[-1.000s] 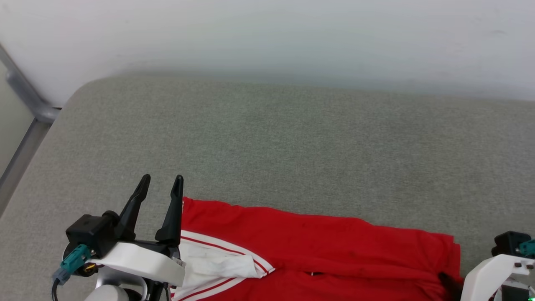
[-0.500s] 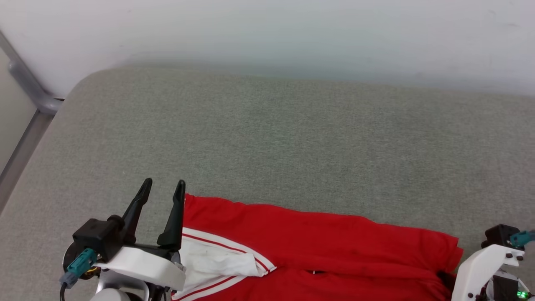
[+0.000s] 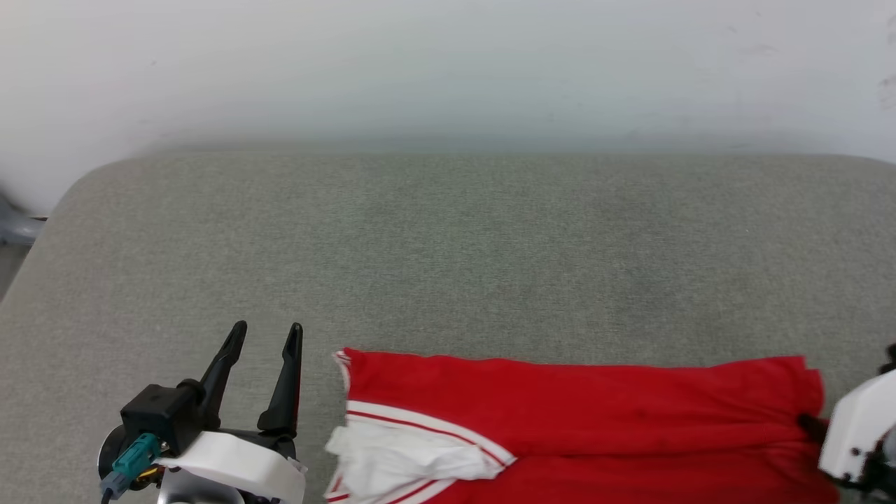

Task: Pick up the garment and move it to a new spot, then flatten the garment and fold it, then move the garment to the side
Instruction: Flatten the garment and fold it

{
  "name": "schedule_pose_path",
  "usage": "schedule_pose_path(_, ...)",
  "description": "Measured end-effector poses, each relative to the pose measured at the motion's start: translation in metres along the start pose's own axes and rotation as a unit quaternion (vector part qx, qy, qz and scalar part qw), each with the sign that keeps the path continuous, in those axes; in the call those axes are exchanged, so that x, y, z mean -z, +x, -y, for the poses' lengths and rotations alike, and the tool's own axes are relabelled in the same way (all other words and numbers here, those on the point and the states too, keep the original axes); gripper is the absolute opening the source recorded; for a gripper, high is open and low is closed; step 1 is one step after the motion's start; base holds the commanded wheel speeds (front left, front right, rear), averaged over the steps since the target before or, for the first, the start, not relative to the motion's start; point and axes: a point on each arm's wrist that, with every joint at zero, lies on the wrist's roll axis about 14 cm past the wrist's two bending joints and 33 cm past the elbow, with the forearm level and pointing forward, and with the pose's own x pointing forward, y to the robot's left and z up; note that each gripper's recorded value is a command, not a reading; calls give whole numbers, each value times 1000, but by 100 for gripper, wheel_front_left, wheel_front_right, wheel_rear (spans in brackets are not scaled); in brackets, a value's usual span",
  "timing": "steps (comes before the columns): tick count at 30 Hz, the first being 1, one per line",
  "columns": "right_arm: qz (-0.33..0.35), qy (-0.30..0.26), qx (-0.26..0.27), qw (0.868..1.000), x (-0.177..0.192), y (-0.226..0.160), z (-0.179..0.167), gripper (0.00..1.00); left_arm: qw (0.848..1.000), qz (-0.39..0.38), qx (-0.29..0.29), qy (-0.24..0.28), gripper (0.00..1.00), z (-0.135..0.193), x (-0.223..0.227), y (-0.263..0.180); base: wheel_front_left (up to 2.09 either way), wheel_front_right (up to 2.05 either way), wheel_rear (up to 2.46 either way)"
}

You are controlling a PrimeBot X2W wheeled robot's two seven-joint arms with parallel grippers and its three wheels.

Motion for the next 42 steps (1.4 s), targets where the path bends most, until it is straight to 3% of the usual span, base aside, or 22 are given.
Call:
schedule_pose_path(7,41,75,63,994,-24,-27,55,0,1000,-7,19,-1,100,11,6,7,0,0,0)
schedule_pose_path(12,1,176,7,984,-6,-26,41,0,1000,-10,26,-5,100,16,9,10,0,0,0)
schedule_pose_path(18,-47,253,-139,956,-2,-26,-5,0,1000,-13,24,-6,100,16,11,8,0,0,0)
schedule_pose_path(21,-93,280,-229,928,12,-20,-43,0,1000,-12,24,-6,100,16,9,8,0,0,0)
schedule_pose_path(27,-150,283,-353,879,28,-19,-115,0,1000,-7,15,-6,100,11,5,3,0,0,0)
schedule_pose_path(36,-194,257,-452,832,38,-22,-205,0,1000,-3,-4,-10,100,1,2,-3,0,0,0)
schedule_pose_path(42,-215,234,-493,810,41,-21,-260,0,1000,-6,-15,-11,100,-8,5,-4,0,0,0)
